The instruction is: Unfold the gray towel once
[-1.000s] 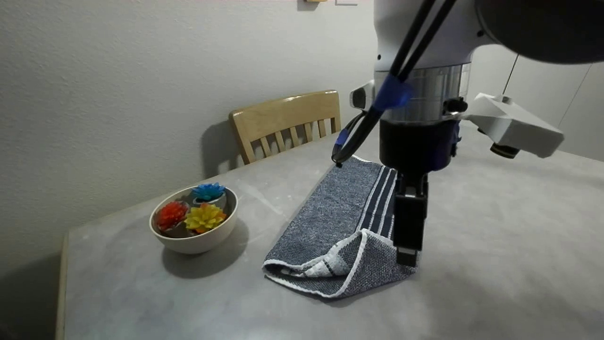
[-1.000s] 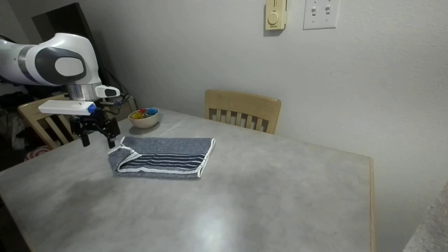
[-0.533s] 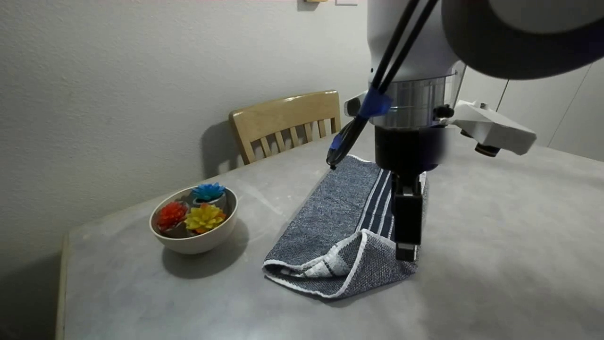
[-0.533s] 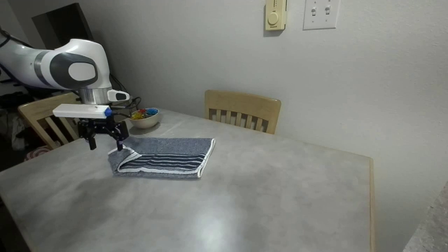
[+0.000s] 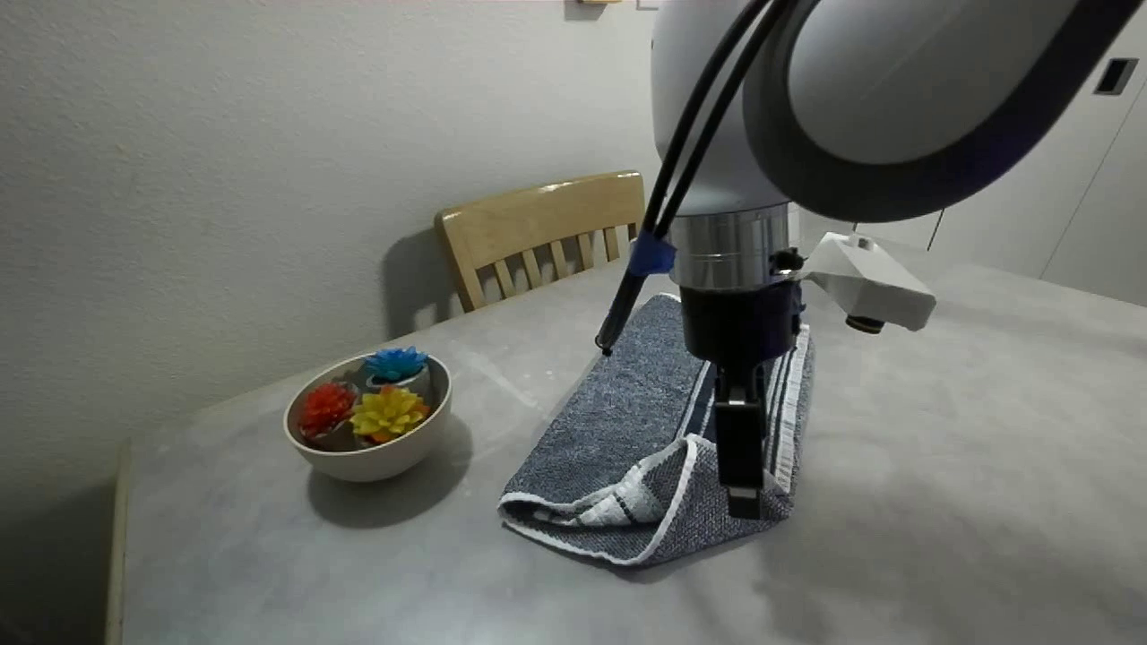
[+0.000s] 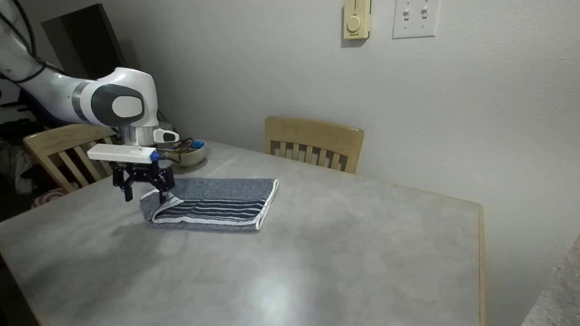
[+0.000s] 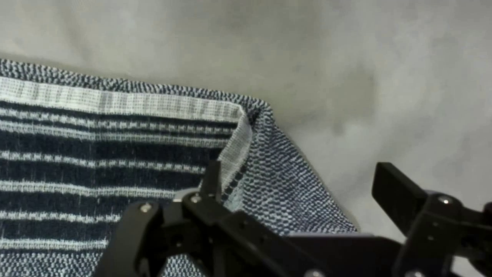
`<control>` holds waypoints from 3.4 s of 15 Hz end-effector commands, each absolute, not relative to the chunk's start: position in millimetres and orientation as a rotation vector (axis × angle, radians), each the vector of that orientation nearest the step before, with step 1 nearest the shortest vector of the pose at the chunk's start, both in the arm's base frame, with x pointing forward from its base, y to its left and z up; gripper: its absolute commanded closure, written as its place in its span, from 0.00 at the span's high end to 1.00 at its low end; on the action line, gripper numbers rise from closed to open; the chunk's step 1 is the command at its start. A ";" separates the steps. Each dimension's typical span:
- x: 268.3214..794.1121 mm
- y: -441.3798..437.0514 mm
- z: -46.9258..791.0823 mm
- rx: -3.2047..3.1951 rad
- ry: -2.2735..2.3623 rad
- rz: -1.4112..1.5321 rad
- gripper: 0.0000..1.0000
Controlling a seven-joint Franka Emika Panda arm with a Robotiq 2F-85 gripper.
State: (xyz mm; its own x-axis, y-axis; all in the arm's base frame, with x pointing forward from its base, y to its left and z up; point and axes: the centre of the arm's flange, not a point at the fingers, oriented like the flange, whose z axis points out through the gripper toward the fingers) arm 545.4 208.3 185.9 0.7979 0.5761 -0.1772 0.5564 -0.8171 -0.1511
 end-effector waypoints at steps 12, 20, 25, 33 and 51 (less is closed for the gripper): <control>564.1 209.2 154.8 -2.889 -0.879 0.422 0.69; 565.7 213.9 155.1 -2.925 -0.791 0.408 0.11; 541.9 251.4 151.6 -3.115 -0.463 0.175 0.00; 509.4 304.0 145.6 -3.429 -0.131 -0.287 0.01; 473.6 352.1 148.7 -3.633 -0.054 -0.333 0.73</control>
State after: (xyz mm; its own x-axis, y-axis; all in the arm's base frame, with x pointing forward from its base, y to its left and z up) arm 466.1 359.5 147.5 0.9778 0.0634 0.1996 -0.0406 -0.8777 0.4775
